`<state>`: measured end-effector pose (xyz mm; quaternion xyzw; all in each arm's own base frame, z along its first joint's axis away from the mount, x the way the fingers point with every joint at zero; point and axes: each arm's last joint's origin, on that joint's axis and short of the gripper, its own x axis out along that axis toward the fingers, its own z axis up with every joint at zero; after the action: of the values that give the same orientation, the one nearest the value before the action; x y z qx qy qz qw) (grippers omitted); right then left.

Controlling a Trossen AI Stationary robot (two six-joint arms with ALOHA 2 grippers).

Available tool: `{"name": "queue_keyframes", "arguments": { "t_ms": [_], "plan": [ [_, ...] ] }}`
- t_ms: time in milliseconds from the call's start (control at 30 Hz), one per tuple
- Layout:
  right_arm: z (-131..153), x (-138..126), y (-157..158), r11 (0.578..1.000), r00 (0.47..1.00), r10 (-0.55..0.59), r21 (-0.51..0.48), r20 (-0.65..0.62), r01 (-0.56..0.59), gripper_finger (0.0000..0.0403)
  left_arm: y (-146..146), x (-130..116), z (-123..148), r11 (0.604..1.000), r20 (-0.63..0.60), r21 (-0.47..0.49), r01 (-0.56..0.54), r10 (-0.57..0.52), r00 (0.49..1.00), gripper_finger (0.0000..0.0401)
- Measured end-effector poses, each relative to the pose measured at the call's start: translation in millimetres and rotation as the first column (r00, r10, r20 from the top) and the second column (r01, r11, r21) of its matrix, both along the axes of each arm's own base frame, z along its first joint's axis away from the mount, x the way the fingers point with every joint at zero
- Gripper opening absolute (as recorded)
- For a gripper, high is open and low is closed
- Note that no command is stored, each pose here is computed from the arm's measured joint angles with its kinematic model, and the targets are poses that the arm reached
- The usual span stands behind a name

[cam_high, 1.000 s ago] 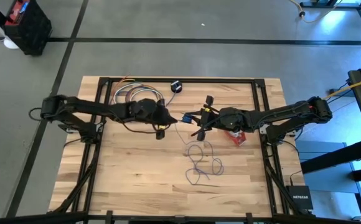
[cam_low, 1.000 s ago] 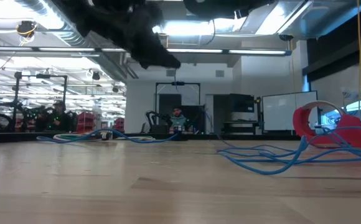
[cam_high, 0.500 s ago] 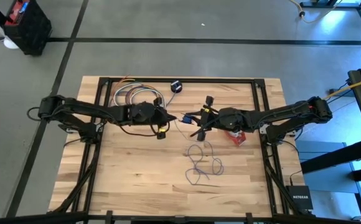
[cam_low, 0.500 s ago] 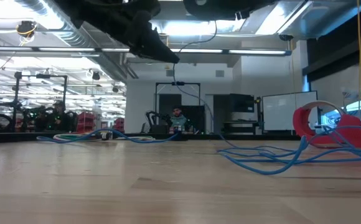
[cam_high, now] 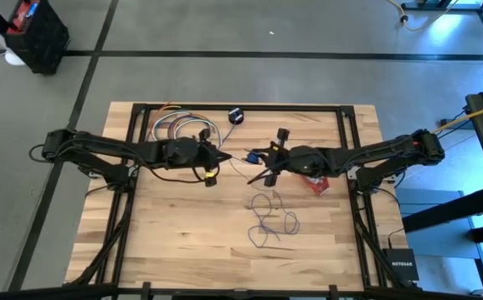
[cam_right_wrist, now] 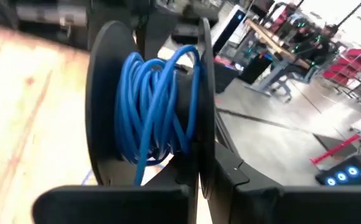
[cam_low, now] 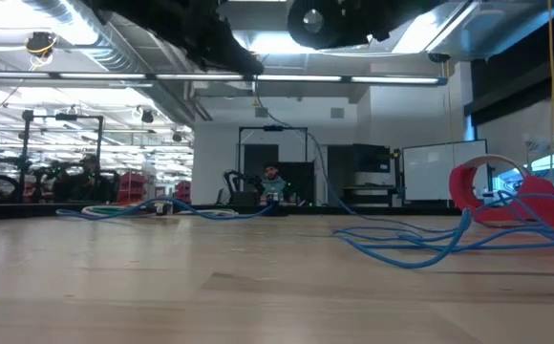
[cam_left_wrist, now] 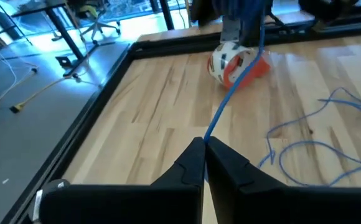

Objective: Coil cords
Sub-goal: Coil the blue wire onto the spool

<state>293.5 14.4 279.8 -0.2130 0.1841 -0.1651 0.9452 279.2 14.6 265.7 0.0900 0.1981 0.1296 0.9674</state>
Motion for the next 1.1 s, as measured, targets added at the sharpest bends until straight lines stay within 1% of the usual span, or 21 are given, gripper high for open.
{"name": "queue_keyframes", "arguments": {
  "t_ms": [133,233,400,467,567,667,767,867,1000,1100],
  "plan": [
    [-7,2,-6,1.0,0.999,0.002,0.011,-0.05,-0.001,0.0019,1,-2,6,0.999,0.034,0.004,-0.036,0.035,0.999,0.0005],
    [-14,7,-15,1.0,0.998,-0.017,0.021,-0.064,0.018,0.0019,1,-4,4,0.998,0.015,0.011,-0.054,0.054,0.998,0.0005],
    [-28,14,-26,0.999,0.992,-0.039,0.026,-0.116,0.042,0.0019,4,-5,4,0.99,0.007,0.039,-0.133,0.133,0.991,0.0005],
    [-27,15,-27,0.999,0.993,-0.046,0.018,-0.106,0.049,0.0019,4,-5,3,0.989,0.006,0.032,-0.141,0.141,0.99,0.0005],
    [-19,16,-28,0.997,0.997,-0.072,0.009,-0.036,0.073,0.0019,4,-7,-1,0.989,-0.041,0.031,-0.142,0.143,0.989,0.0005],
    [-13,15,-28,0.996,0.996,-0.085,0.012,0.012,0.084,0.0019,3,-6,-1,0.992,-0.031,0.019,-0.121,0.121,0.992,0.0005],
    [-15,15,-28,0.996,0.996,-0.089,0.023,0.004,0.089,0.0019,0,-4,3,0.995,0.007,0.018,-0.094,0.094,0.996,0.0005],
    [-14,15,-28,0.995,0.996,-0.093,0.027,0.009,0.092,0.0019,-4,-3,5,0.997,0.02,0.033,-0.072,0.071,0.997,0.0005],
    [-15,15,-28,0.994,0.994,-0.106,0.04,0.014,0.105,0.0019,-12,0,12,0.999,0.099,0.035,-0.041,0.038,0.994,0.0005],
    [-13,17,-28,0.993,0.992,-0.112,0.053,0.052,0.109,0.0019,-19,2,17,0.998,0.146,0.033,0.044,-0.049,0.988,0.0005]
  ]
}}
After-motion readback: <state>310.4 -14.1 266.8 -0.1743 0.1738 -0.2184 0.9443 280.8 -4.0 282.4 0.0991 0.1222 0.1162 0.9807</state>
